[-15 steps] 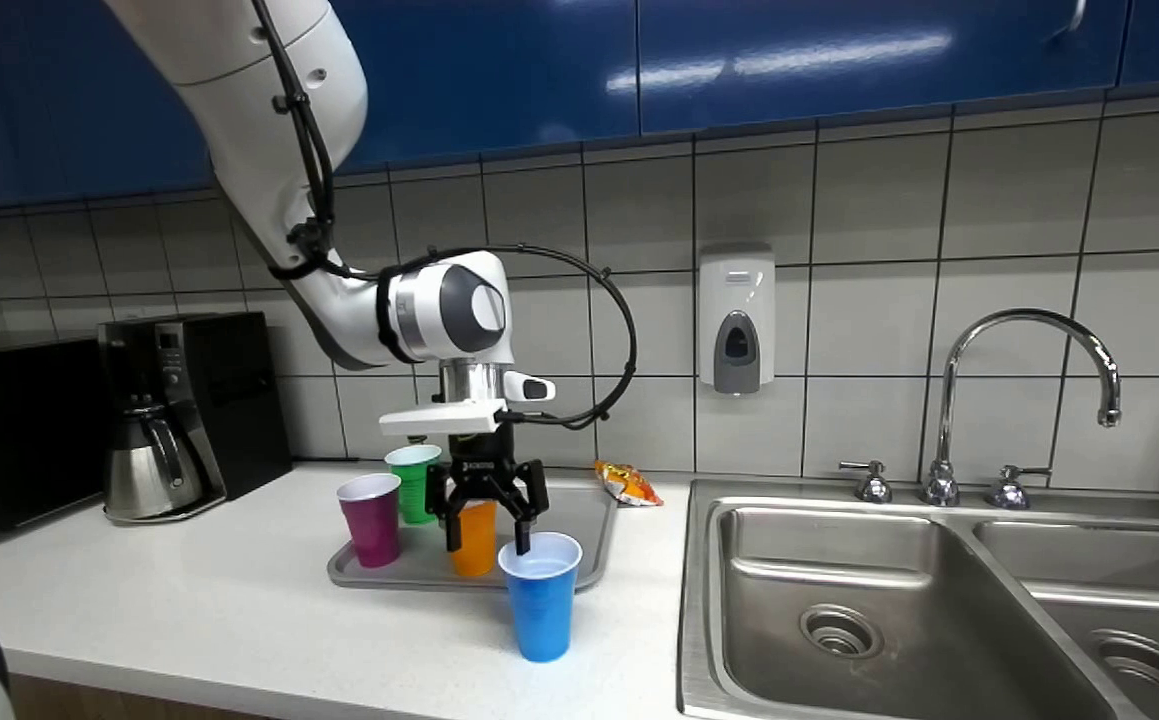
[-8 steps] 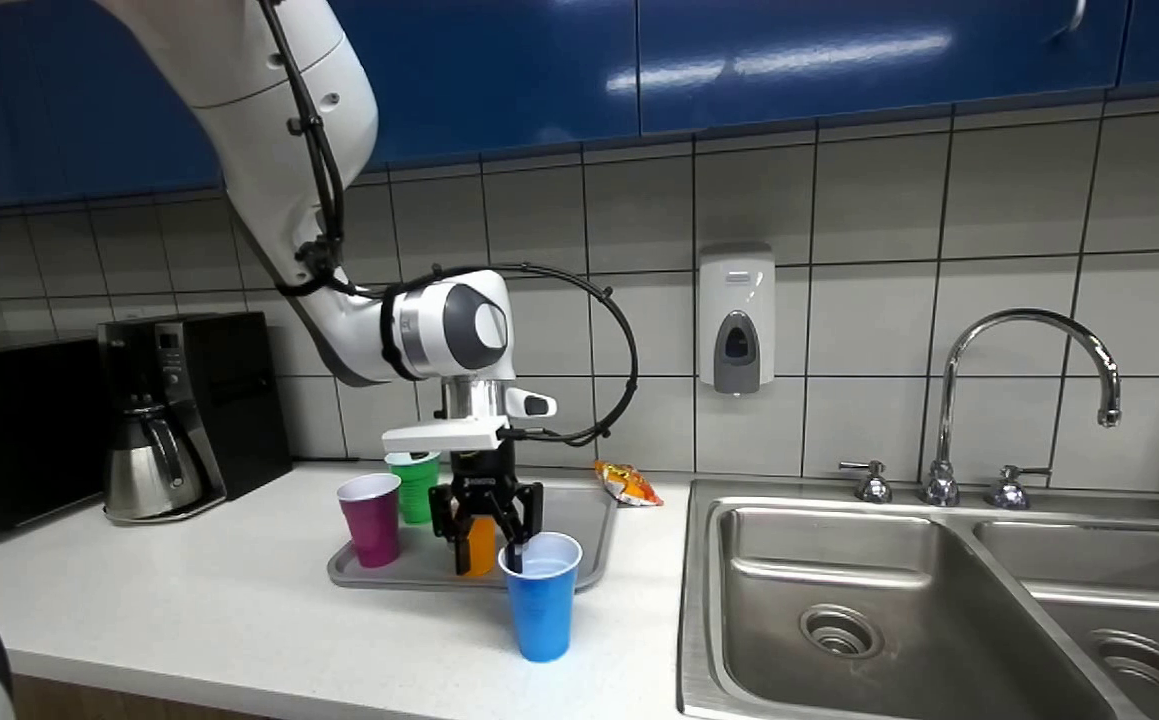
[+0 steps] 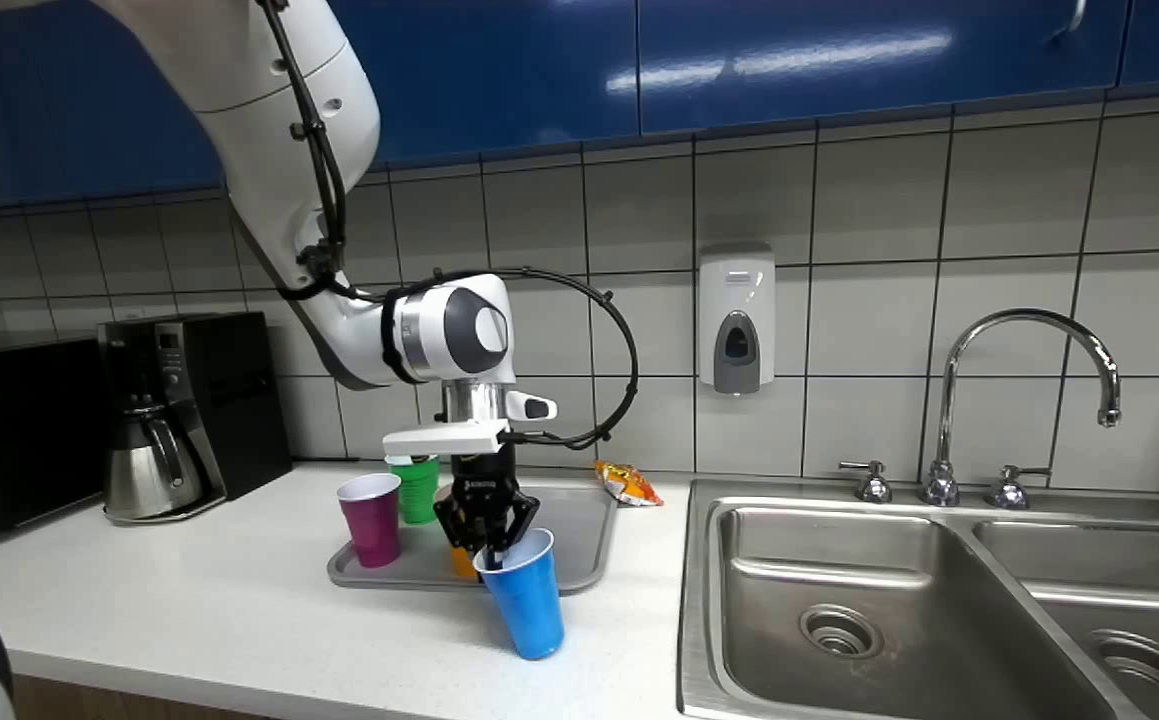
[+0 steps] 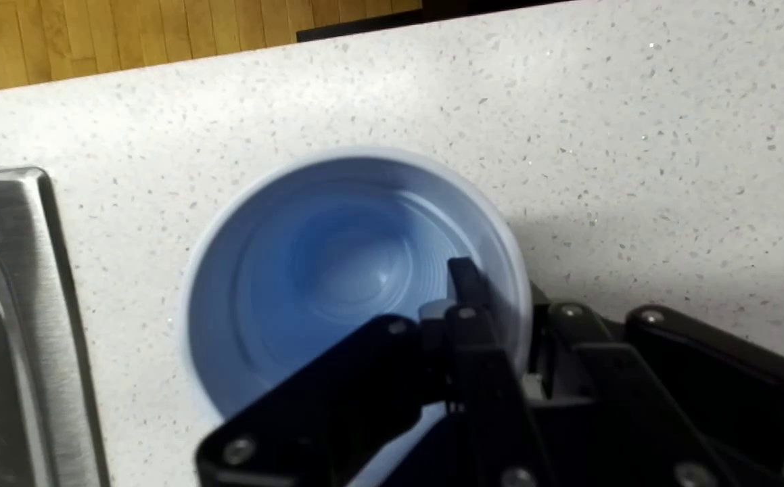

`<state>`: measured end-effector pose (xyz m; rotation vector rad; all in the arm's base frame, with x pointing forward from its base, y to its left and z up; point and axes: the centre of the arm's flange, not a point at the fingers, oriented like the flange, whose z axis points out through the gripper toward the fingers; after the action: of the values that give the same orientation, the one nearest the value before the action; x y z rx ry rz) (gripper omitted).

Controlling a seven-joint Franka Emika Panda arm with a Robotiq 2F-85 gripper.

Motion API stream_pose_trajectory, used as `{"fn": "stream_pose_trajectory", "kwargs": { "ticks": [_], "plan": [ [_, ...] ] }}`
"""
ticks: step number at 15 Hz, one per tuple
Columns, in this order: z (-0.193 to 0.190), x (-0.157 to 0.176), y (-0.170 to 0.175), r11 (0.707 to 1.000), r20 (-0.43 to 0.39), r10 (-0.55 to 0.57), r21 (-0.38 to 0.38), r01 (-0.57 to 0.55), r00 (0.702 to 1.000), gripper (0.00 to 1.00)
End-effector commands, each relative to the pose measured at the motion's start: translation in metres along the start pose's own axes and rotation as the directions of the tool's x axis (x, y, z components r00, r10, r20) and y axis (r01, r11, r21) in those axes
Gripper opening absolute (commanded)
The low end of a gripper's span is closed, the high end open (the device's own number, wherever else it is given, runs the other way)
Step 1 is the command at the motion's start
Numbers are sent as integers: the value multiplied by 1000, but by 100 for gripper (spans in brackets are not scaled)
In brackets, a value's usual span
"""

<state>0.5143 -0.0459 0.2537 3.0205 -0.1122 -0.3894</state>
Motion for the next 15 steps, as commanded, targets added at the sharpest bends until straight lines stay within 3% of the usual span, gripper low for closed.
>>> {"fn": "stream_pose_trajectory", "kwargs": {
  "ticks": [1, 15],
  "plan": [
    [-5, -2, 2, 1000, -18, -17, 1, 17, 1000, 0],
    [-98, 6, 13, 1000, -173, 13, 9, -12, 985, 1]
  ]
}}
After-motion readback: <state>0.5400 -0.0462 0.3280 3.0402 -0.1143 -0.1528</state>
